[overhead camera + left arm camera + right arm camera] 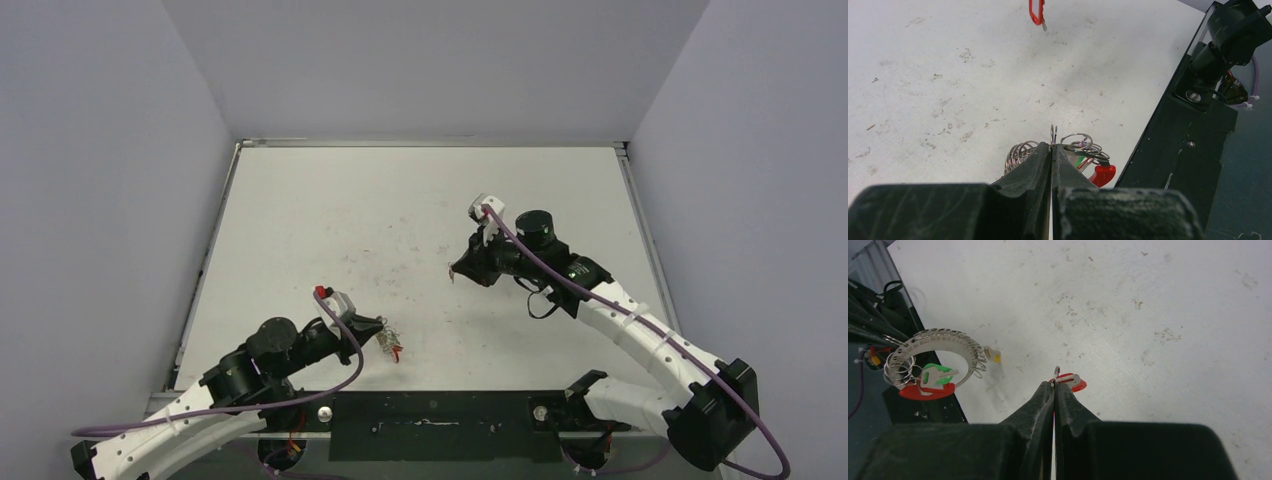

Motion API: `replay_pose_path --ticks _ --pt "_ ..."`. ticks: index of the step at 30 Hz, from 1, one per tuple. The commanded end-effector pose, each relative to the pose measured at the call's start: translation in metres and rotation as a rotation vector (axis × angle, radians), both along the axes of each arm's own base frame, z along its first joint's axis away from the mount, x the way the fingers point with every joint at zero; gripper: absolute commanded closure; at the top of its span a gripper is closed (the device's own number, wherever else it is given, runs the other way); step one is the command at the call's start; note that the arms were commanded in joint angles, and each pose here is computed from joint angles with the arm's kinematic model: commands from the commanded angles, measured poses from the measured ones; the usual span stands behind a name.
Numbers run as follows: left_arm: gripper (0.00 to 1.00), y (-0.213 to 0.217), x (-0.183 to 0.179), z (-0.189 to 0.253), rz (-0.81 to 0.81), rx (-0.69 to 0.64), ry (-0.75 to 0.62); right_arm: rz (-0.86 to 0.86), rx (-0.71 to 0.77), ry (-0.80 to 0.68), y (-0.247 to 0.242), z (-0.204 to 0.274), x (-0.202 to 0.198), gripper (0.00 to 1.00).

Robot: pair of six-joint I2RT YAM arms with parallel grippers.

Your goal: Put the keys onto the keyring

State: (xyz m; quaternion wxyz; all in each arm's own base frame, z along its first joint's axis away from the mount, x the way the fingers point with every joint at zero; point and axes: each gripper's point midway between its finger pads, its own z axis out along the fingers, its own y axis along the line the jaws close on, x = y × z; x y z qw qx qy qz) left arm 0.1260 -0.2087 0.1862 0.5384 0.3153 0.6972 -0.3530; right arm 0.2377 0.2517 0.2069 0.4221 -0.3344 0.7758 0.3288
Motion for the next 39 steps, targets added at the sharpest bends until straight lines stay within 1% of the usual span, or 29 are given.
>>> replay_pose_path --ticks 1,5,10,16,26,39 --pt "1.0 -0.007 0.005 0.022 -0.001 -0.082 -0.058 0.183 0.078 0.043 0.03 0.006 -0.021 1.0" --pt "1.0 -0.01 0.005 0.021 -0.012 -0.076 -0.059 0.316 0.09 0.049 0.048 0.007 -0.042 1.0" --pt "1.0 -0.013 0.004 0.02 -0.027 -0.074 -0.063 0.44 0.036 -0.017 0.068 0.008 -0.071 1.0" --pt "1.0 -0.018 0.003 0.019 -0.047 -0.087 -0.07 0.528 0.04 -0.054 0.082 0.015 -0.089 1.0" --pt "1.0 -0.023 0.001 0.02 -0.074 -0.102 -0.074 0.619 -0.054 -0.073 0.089 0.01 -0.102 1.0" --pt "1.0 -0.028 -0.001 0.018 -0.098 -0.098 -0.061 0.678 -0.108 -0.121 0.102 0.014 -0.115 1.0"
